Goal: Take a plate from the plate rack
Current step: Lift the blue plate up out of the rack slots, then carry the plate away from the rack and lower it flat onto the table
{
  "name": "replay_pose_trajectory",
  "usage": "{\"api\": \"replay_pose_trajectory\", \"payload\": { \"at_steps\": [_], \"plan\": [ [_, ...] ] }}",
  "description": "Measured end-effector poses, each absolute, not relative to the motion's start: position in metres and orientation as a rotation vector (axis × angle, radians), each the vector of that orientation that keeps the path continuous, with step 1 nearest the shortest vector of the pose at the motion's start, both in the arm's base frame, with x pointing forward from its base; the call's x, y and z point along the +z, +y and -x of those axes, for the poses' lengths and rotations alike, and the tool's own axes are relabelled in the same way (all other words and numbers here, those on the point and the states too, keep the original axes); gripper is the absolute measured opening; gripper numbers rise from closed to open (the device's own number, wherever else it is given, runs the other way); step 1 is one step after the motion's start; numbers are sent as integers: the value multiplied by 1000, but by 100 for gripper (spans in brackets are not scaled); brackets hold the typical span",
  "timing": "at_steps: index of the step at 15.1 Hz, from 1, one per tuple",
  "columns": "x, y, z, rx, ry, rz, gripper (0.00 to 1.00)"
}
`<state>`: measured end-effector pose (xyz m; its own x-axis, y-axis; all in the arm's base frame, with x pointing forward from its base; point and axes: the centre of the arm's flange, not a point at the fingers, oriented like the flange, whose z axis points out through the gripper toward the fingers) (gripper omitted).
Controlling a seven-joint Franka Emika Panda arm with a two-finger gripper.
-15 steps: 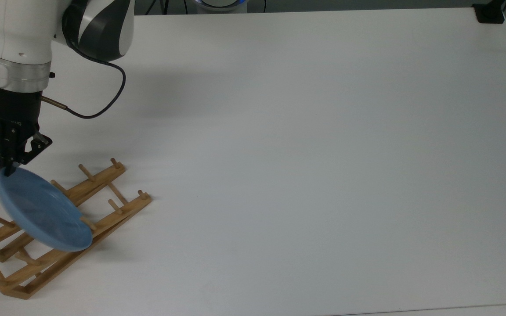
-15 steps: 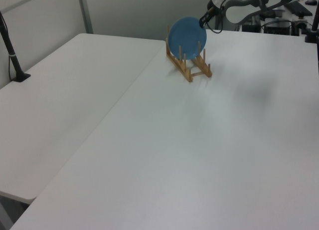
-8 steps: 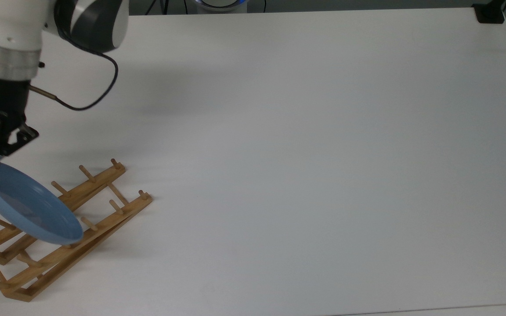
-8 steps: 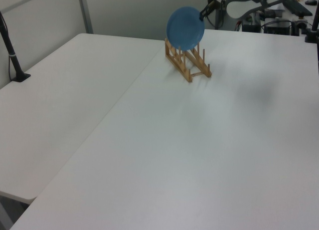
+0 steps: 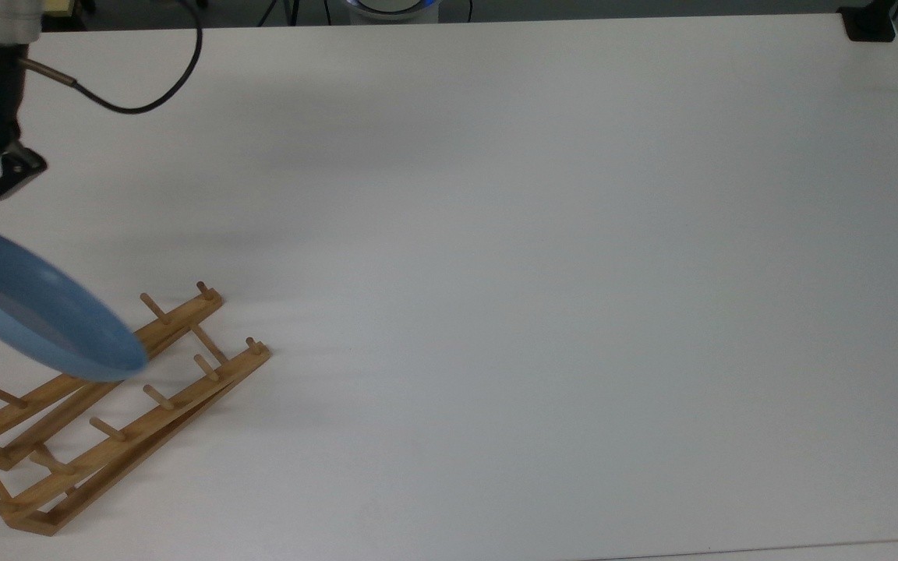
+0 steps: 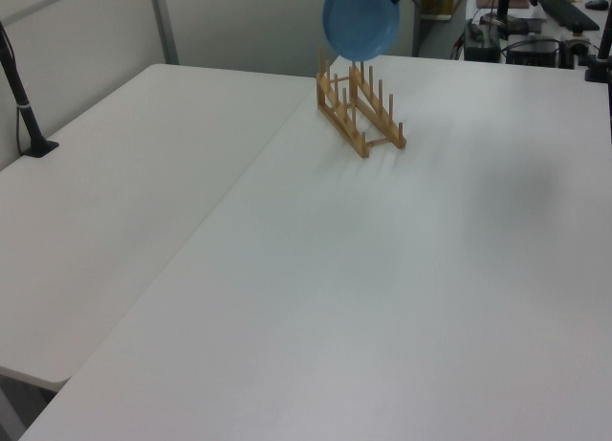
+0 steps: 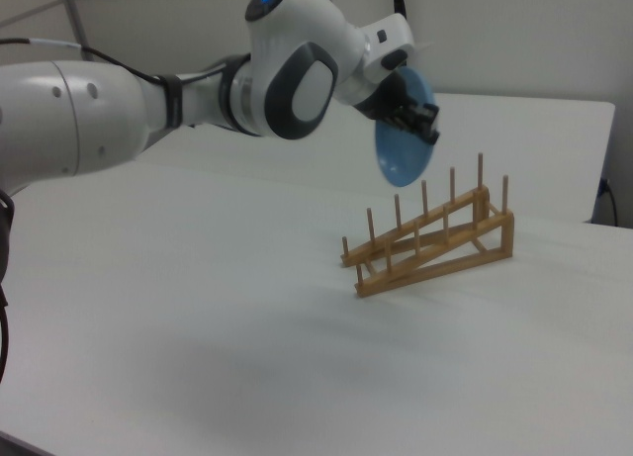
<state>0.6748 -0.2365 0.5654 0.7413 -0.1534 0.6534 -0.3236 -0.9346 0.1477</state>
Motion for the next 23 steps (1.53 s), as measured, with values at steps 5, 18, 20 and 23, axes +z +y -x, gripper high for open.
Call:
{"api": "replay_pose_trajectory", "payload": {
  "at_steps": [5, 18, 20, 23],
  "plan": [
    [537, -192, -674, 664, -395, -2914, 4],
    [402, -14, -618, -600, 673, -3039, 4],
    [374, 11, -614, -683, 744, -3011, 4],
    [339, 32, -611, -777, 831, -2978, 4]
  ]
}}
